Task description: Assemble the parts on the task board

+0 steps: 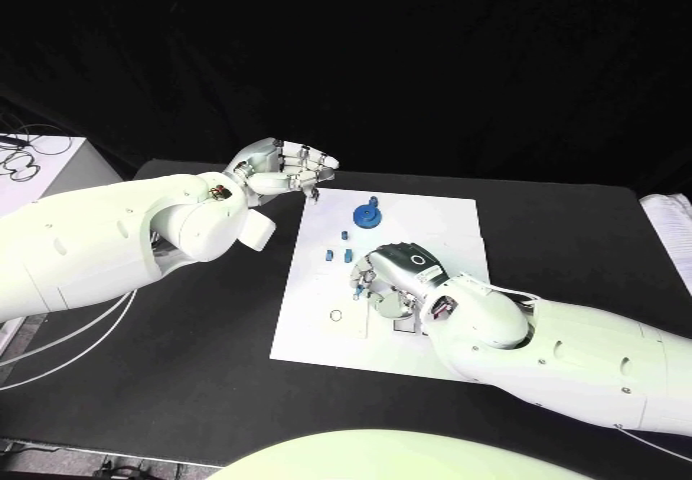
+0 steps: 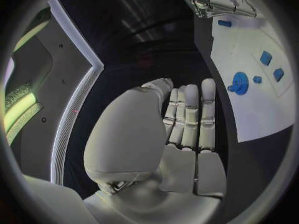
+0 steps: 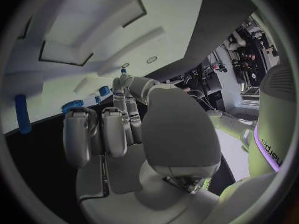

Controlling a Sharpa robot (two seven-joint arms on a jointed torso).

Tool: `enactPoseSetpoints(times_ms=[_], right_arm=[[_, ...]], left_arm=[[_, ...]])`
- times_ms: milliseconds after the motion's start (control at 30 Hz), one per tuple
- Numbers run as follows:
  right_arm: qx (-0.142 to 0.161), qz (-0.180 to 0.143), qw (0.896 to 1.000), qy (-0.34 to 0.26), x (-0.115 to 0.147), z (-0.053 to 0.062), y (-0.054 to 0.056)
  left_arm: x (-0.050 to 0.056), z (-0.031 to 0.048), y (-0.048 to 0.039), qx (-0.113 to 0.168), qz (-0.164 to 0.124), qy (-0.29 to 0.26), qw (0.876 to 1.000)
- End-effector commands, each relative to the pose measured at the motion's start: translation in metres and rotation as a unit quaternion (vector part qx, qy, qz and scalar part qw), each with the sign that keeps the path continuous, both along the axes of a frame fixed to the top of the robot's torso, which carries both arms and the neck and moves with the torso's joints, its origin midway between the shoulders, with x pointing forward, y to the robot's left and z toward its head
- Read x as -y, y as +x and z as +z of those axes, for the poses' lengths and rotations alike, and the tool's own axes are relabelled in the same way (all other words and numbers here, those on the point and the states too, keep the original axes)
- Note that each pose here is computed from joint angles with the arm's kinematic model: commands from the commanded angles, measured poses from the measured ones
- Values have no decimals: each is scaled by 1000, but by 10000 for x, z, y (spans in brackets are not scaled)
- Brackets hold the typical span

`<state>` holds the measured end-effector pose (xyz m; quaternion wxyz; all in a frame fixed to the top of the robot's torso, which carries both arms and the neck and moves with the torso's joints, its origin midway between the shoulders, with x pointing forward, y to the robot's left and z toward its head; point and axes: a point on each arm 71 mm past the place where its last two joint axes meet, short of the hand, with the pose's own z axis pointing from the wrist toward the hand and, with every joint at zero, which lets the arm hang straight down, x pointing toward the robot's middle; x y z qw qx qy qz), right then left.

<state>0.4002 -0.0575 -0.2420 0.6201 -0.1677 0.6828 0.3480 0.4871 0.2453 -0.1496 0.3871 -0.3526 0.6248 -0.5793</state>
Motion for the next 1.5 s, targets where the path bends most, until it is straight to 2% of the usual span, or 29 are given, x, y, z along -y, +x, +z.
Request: enactPoseSetpoints(times_ms=[33, 1033, 1500], right_arm=[[0, 7, 1000, -16, -1, -25, -9], [-1, 10, 1000, -11, -35, -33, -49], [0, 9, 999, -39, -54, -78, -24]], left_arm=[[15, 3, -4, -3, -8, -3, 1000], [-5, -12, 2, -9, -10, 1, 1000], [-2, -14, -3, -12, -12, 1, 1000]])
